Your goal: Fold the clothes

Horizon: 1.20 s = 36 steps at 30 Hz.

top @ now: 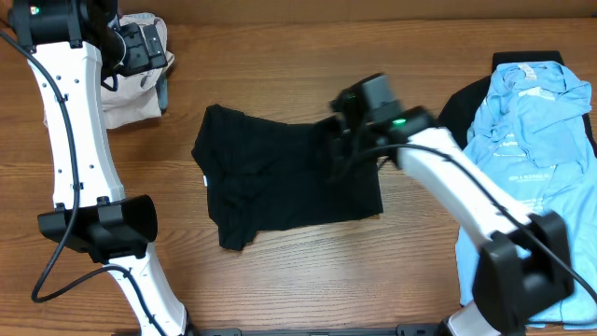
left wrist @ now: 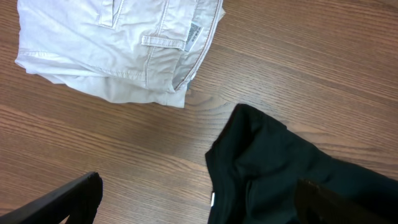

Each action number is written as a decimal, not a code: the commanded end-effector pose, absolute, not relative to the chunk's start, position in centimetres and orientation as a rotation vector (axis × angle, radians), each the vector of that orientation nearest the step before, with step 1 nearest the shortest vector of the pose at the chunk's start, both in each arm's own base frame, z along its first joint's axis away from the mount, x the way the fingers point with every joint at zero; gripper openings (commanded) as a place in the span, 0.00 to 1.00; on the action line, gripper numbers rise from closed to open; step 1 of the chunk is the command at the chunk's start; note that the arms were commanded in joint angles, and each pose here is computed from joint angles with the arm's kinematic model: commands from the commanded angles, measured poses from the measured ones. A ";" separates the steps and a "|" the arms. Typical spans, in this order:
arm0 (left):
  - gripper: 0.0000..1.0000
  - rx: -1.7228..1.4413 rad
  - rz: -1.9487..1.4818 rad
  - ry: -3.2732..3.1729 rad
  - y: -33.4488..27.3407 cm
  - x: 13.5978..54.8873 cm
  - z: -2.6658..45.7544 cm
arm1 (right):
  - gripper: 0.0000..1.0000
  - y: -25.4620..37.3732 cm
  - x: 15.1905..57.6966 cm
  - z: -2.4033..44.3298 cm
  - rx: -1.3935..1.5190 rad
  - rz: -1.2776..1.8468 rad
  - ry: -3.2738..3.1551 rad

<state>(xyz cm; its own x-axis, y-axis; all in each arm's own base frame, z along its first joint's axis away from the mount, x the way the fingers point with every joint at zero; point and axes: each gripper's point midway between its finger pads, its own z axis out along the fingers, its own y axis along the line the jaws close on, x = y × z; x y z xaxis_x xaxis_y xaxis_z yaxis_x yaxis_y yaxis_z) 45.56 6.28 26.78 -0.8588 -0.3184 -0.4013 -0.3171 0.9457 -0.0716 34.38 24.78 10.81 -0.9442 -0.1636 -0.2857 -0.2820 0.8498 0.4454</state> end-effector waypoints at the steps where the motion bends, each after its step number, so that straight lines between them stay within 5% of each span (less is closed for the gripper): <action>1: 1.00 -0.457 -0.010 2.659 6.4 45.5 27.6 | 0.04 27.8 34.1 9.8 -0.333 0.760 2.793; 3: 1.00 -0.457 -0.011 2.659 6.4 45.5 27.6 | 0.04 29.5 33.9 9.4 -0.369 0.778 2.774; 4: 1.00 -0.457 -0.010 2.660 6.4 45.5 27.5 | 0.12 30.1 33.7 9.4 -0.381 0.783 2.765; 7: 1.00 -0.457 -0.010 2.665 6.4 45.4 27.5 | 0.74 30.7 33.6 9.4 -0.401 0.753 2.752; 10: 1.00 -0.450 -0.024 2.691 6.1 45.0 27.2 | 1.00 30.2 34.0 10.3 -0.378 0.745 2.764; 20: 0.98 -0.187 -0.370 2.904 1.2 42.2 23.5 | 1.00 21.6 38.1 17.1 -0.079 0.671 2.800; 27: 0.95 0.008 -0.524 3.105 -2.6 39.0 18.4 | 1.00 14.0 38.5 16.6 0.093 0.592 2.863; 36: 0.94 0.055 -0.547 3.218 -5.5 37.6 8.8 | 1.00 11.9 38.9 16.4 0.058 0.562 2.858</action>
